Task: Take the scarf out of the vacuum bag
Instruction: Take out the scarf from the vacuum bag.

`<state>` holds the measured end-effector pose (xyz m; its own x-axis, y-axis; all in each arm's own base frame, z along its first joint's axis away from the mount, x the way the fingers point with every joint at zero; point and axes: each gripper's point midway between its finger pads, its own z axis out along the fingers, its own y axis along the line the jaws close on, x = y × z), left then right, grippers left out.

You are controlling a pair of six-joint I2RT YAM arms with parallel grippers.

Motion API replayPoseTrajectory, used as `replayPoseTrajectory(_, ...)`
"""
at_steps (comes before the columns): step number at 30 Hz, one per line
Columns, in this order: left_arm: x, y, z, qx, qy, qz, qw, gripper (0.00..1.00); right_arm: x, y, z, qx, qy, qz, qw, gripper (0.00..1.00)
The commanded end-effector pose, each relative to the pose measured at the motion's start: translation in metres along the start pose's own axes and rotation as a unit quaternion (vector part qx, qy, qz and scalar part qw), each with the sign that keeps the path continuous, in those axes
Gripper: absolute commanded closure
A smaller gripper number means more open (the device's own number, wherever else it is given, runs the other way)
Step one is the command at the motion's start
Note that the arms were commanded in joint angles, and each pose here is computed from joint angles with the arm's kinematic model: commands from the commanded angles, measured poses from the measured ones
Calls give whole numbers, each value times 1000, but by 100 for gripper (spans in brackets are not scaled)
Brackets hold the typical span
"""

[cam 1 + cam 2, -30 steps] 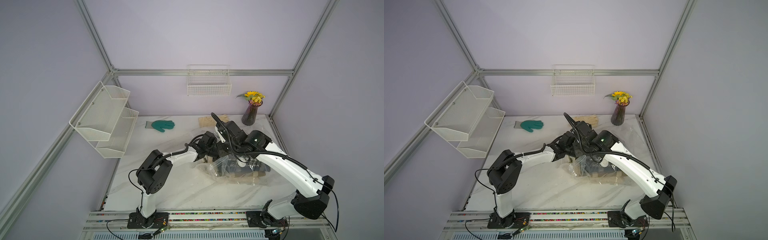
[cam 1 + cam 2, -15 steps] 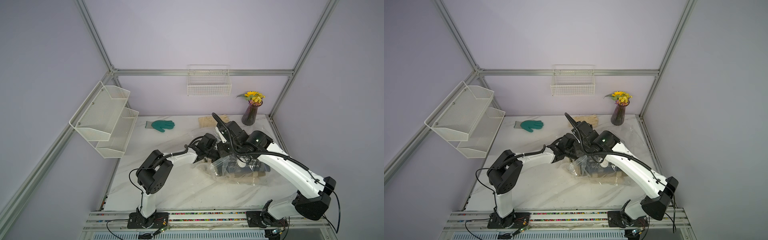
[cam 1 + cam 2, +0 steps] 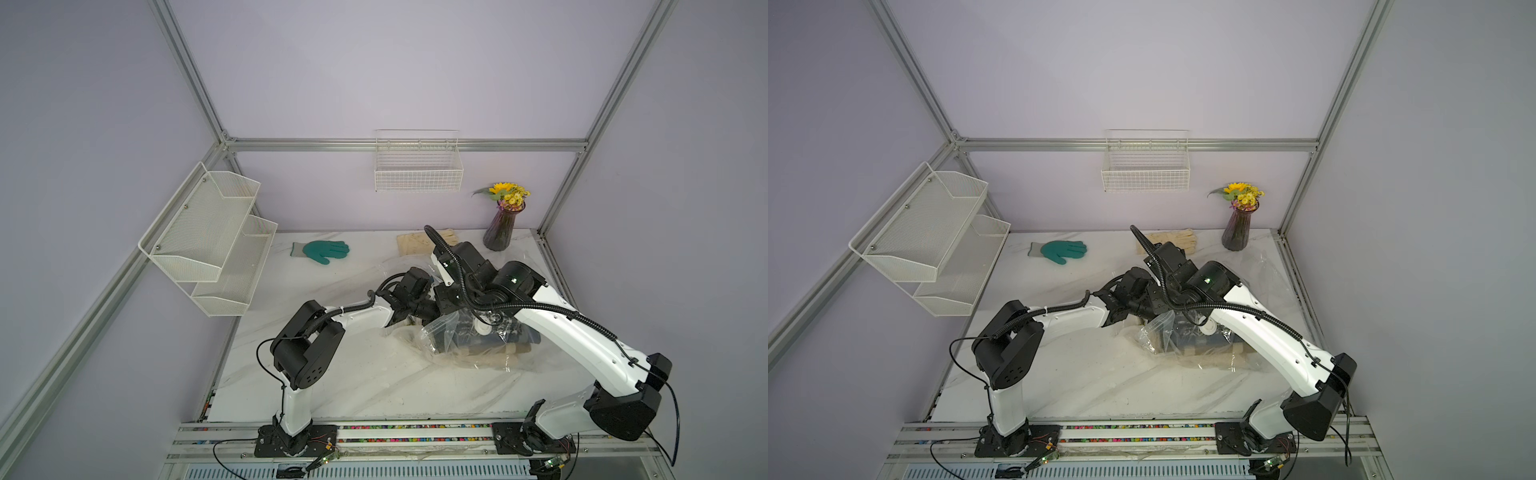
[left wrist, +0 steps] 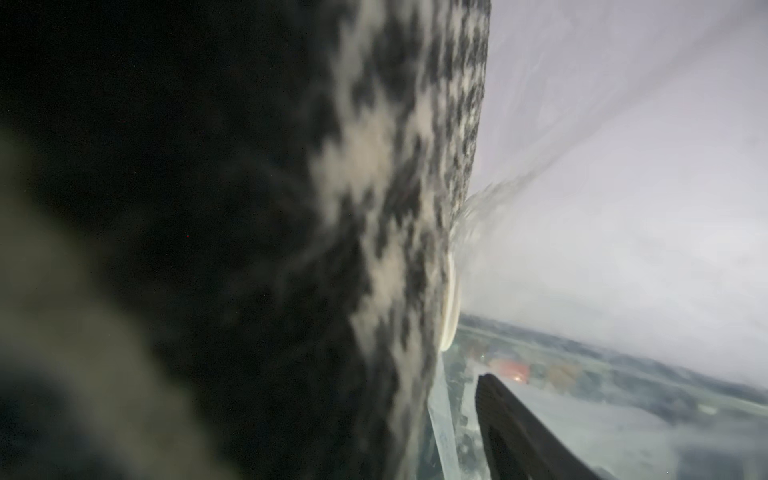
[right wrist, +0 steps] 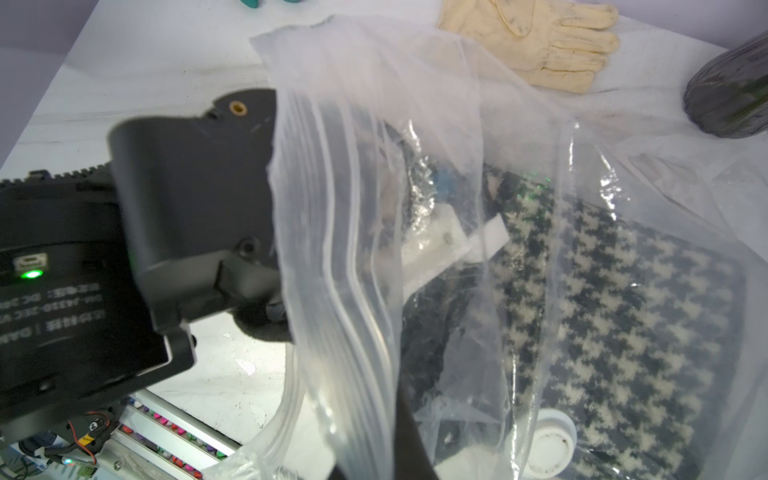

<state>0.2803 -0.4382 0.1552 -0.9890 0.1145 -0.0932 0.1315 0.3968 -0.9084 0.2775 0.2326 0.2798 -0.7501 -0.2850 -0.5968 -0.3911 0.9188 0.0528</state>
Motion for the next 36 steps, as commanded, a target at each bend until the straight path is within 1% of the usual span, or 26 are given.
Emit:
replayPoseTrajectory(1,-16,6,2,-19,-15,3,1000,32,-5,-5,-10,-2,-19,0,1000,93)
replayPoseTrajectory(2,-18,4,3,-21,-15,7,1000,36,-5,-5,-10,-2,-19,-1,1000,93)
replayPoseTrajectory(4,-22,1,3,-27,-18,14,999,39,-5,-5,-10,-3,-19,-1,1000,93)
replayPoseTrajectory(8,-28,-8,5,-24,-15,22,999,53,-5,-6,-9,-1,-19,-2,1000,93)
replayPoseTrajectory(12,-31,-15,4,-20,-16,28,999,62,-4,-7,-7,-2,-19,-3,1000,93)
replayPoseTrajectory(17,-31,-27,-1,-13,-21,36,999,80,-5,-9,-8,-2,-20,-2,1000,93)
replayPoseTrajectory(19,-31,-33,-4,-8,-23,40,999,81,-6,-9,-8,-2,-22,-1,1000,93)
replayPoseTrajectory(22,-33,-45,-9,1,-29,48,998,87,-7,-9,-10,-3,-24,-1,1000,93)
replayPoseTrajectory(25,-35,-55,-12,9,-32,54,998,99,-10,-10,-12,-2,-28,1,1000,93)
replayPoseTrajectory(26,-35,-58,-13,11,-32,56,998,100,-11,-10,-12,-3,-30,2,1000,93)
replayPoseTrajectory(31,-36,-71,-20,15,-34,64,997,100,-12,-12,-13,-2,-30,5,1000,93)
replayPoseTrajectory(36,-33,-73,-27,12,-36,64,997,100,-14,-14,-14,1,-34,7,999,93)
